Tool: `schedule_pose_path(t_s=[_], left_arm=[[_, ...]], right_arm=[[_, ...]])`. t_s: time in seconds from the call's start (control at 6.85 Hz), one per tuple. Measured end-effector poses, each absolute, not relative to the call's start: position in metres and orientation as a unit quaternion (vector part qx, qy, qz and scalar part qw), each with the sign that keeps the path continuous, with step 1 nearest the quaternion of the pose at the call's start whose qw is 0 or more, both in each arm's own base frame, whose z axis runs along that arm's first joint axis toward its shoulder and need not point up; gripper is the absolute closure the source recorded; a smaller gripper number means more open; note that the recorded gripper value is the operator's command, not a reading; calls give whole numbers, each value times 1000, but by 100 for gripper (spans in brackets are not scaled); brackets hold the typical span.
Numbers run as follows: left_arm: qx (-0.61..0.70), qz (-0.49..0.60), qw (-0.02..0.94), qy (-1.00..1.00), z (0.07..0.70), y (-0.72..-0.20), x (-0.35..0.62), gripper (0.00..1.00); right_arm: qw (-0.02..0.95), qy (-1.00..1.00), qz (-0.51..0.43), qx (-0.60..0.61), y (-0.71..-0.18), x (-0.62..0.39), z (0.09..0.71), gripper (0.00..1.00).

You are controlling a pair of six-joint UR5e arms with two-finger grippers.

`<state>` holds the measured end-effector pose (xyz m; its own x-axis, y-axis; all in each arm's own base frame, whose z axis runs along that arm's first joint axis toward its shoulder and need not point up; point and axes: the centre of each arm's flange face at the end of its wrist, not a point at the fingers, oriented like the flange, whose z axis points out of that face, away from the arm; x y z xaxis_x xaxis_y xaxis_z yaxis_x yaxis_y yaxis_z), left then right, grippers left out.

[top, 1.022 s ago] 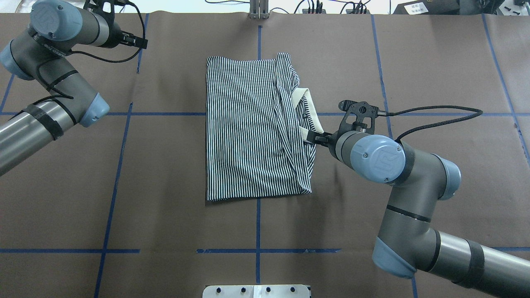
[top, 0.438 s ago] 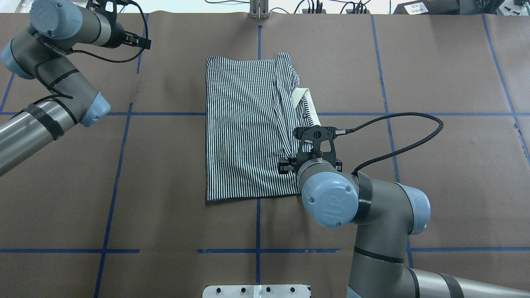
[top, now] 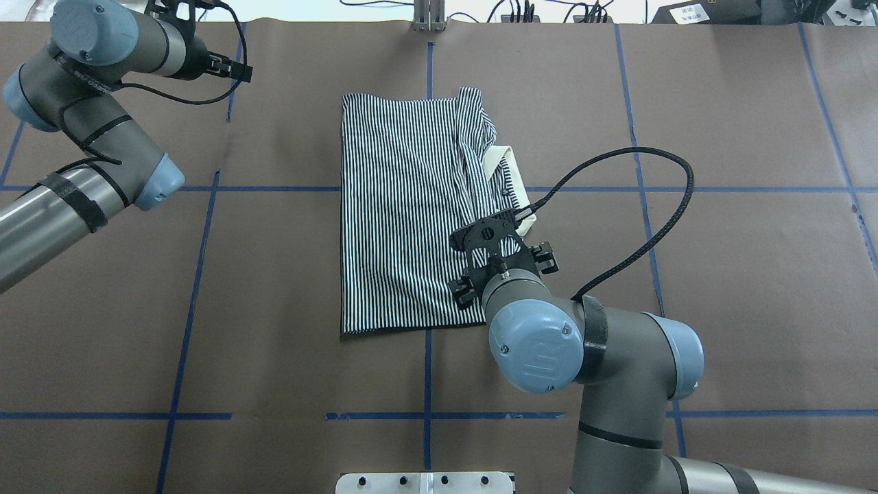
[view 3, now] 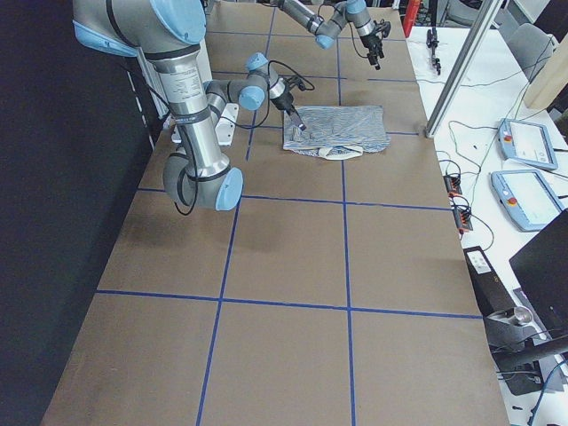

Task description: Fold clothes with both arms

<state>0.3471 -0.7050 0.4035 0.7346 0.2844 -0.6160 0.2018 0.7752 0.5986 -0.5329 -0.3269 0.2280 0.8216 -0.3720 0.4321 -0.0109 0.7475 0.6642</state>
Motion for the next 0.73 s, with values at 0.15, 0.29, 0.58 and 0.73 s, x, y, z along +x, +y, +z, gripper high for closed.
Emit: schedule_pose_path(t_s=[0.15,0.29,0.58,0.73], left_arm=[[334,24,869,364,403,-705,347,0],[334,24,869,363,404,-705,347,0],[334,24,870,363,405,-704,347,0],[334,24,869,363,405,-704,347,0]], right_arm=[[886,-263,-157,349,-313,-542,234,4],[881,-253,-191,352,-301,-550,238,24],[876,-242,-229,349,-285,-562,248,36],[873,-232,-247,352,-285,-563,252,36]])
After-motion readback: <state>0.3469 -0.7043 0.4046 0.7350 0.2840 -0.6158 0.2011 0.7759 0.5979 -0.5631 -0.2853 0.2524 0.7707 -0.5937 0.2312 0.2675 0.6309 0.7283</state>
